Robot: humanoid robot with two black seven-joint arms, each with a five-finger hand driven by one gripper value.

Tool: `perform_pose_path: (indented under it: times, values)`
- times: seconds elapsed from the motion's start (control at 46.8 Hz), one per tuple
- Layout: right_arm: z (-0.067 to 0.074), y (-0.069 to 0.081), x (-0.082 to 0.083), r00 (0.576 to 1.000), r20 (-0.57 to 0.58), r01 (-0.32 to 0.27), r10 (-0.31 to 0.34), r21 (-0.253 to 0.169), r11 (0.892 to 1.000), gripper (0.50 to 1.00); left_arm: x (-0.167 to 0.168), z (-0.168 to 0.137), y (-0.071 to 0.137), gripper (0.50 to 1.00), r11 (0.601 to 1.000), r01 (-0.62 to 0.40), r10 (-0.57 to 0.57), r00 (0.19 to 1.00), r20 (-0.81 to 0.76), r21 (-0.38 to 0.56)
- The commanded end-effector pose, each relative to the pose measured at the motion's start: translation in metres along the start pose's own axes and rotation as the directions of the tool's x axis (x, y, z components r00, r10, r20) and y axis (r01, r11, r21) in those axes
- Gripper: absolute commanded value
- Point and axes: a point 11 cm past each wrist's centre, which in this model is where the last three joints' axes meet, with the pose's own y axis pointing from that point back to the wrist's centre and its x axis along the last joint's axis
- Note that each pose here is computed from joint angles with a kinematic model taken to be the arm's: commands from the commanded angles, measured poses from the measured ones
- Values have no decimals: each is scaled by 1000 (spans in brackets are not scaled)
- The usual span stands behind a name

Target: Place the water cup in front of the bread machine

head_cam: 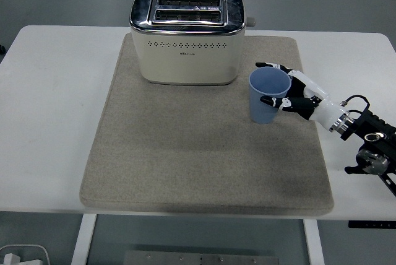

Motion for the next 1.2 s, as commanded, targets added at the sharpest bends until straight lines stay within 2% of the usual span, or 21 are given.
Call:
perform_pose_path:
  times: [0.0, 0.342, 0.47, 0.641, 0.726, 0.876, 1.175]
  values:
    - [-1, -5, -4, 1000, 3, 7, -7, 8, 1000, 699, 0, 0, 0, 1000, 1000, -1, 1, 1000, 0, 0]
    - [-9, -36, -34, 996, 21, 81, -82, 54, 995, 695, 0, 0, 0, 1000, 1000, -1, 1, 1000, 0, 0]
    - [-9, -46, -47, 993, 14, 116, -117, 59, 992, 660, 0, 0, 0, 1000, 1000, 1, -1, 1000, 0, 0]
    - [-9, -60, -66, 989, 16, 143, -144, 76, 987, 660, 0, 0, 0, 1000, 1000, -1, 1, 1000, 0, 0]
    - [-7, -69, -77, 987, 11, 158, -159, 59, 986, 660, 0, 0, 0, 1000, 1000, -1, 1, 1000, -1, 0]
    - [-10, -81, -91, 985, -4, 170, -170, 64, 983, 660, 0, 0, 0, 1000, 1000, -1, 1, 1000, 0, 0]
    - [-4, -96, -113, 985, -26, 170, -169, 34, 985, 666, 0, 0, 0, 1000, 1000, 1, -1, 1000, 0, 0]
